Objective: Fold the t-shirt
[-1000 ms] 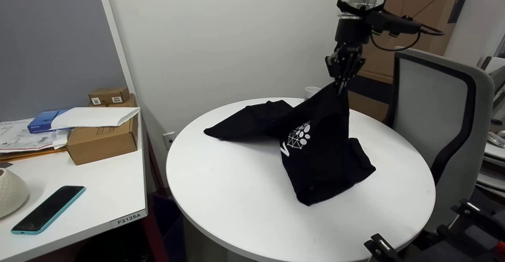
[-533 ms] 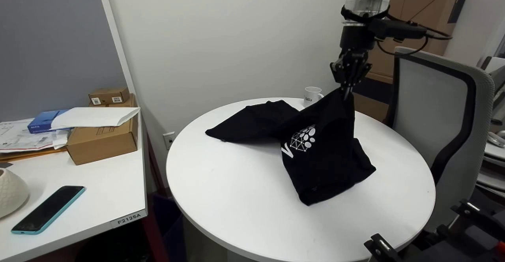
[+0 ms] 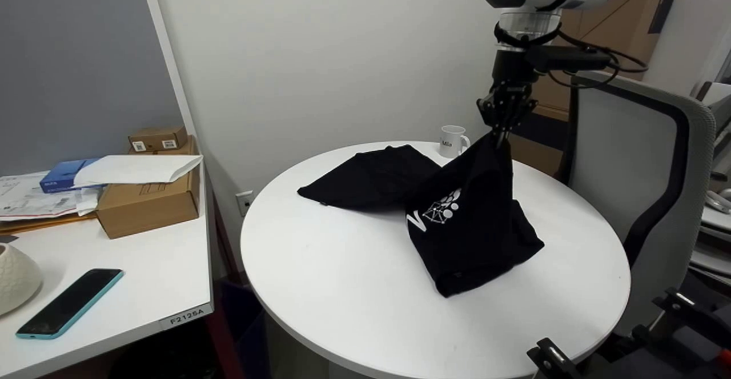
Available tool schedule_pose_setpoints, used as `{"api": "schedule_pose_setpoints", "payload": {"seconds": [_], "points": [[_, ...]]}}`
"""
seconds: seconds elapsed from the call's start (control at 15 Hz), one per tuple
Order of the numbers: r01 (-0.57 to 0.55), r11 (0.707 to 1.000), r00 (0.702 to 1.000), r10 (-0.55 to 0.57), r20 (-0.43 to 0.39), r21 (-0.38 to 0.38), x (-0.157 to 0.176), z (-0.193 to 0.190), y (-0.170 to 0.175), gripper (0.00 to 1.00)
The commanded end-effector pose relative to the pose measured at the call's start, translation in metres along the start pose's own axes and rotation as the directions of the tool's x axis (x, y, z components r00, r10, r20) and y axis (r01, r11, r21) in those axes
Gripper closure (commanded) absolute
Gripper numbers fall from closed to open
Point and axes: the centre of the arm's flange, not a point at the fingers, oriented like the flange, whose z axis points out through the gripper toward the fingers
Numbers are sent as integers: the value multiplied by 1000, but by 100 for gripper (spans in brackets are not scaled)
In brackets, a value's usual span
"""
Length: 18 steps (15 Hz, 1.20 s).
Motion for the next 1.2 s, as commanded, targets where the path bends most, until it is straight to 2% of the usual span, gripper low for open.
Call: {"api": "schedule_pose_setpoints", "payload": {"seconds": [0.0, 0.47, 0.53, 0.6, 0.87, 1.13], "points": [[-33, 999, 999, 33, -11, -23, 11, 3, 17, 99], [-127, 991, 992, 128, 8, -38, -6, 16, 66, 99], [-146, 988, 989, 147, 15, -40, -8, 17, 72, 71], [-156, 987, 987, 157, 19, -41, -10, 18, 78, 69], [-175, 984, 984, 176, 24, -42, -15, 20, 93, 42], [-180, 983, 984, 180, 8, -35, -14, 13, 91, 12]]}}
